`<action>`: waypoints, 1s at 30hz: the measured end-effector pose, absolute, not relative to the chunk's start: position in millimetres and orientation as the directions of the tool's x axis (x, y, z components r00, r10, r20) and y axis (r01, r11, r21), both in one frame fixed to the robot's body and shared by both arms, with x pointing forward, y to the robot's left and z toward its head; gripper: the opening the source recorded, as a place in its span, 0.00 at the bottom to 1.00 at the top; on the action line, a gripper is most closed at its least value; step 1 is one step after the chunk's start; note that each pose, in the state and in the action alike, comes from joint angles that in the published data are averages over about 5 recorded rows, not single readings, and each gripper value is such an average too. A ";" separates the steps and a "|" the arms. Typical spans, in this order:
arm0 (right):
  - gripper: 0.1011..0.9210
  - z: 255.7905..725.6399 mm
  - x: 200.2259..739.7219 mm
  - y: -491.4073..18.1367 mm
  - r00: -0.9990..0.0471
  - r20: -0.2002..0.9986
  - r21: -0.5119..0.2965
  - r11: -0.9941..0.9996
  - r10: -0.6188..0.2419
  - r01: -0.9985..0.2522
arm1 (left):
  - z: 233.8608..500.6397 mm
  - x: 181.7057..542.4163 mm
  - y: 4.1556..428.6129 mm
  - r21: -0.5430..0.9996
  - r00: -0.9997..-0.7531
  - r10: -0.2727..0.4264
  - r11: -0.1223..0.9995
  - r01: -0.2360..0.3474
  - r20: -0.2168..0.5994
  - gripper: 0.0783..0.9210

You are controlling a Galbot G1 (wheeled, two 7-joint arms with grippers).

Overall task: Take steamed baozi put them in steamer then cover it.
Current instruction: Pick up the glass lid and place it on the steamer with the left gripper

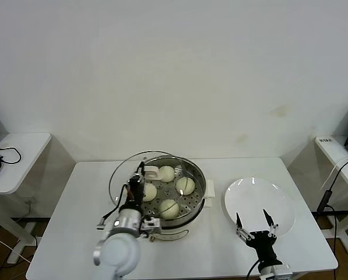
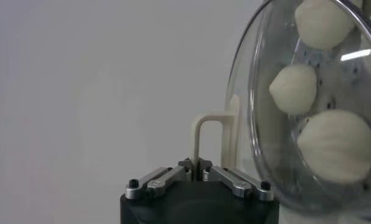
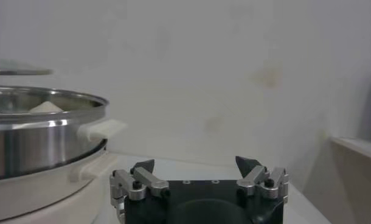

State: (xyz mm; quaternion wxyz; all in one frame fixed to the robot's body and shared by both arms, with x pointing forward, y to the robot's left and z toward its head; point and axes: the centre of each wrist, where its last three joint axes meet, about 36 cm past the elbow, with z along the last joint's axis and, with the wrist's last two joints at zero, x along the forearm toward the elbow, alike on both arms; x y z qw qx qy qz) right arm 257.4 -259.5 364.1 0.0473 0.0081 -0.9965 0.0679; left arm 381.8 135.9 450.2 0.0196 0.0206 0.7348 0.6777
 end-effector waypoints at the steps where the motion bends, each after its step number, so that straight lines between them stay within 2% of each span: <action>1: 0.88 363.8 257.5 -258.8 -0.995 0.096 -0.135 0.991 -0.012 -0.024 | 450.3 383.3 130.8 0.997 -0.998 0.056 0.078 0.003 -0.002 0.06; 16: 0.88 361.2 257.6 -252.3 -0.994 0.102 -0.138 0.990 -0.027 -0.041 | 441.9 391.8 80.6 0.999 -0.999 0.041 0.042 0.009 0.008 0.06; 30: 0.88 358.6 257.7 -251.3 -0.994 0.104 -0.138 0.989 -0.035 -0.049 | 431.3 392.9 71.9 1.000 -0.999 0.029 0.016 0.024 0.024 0.06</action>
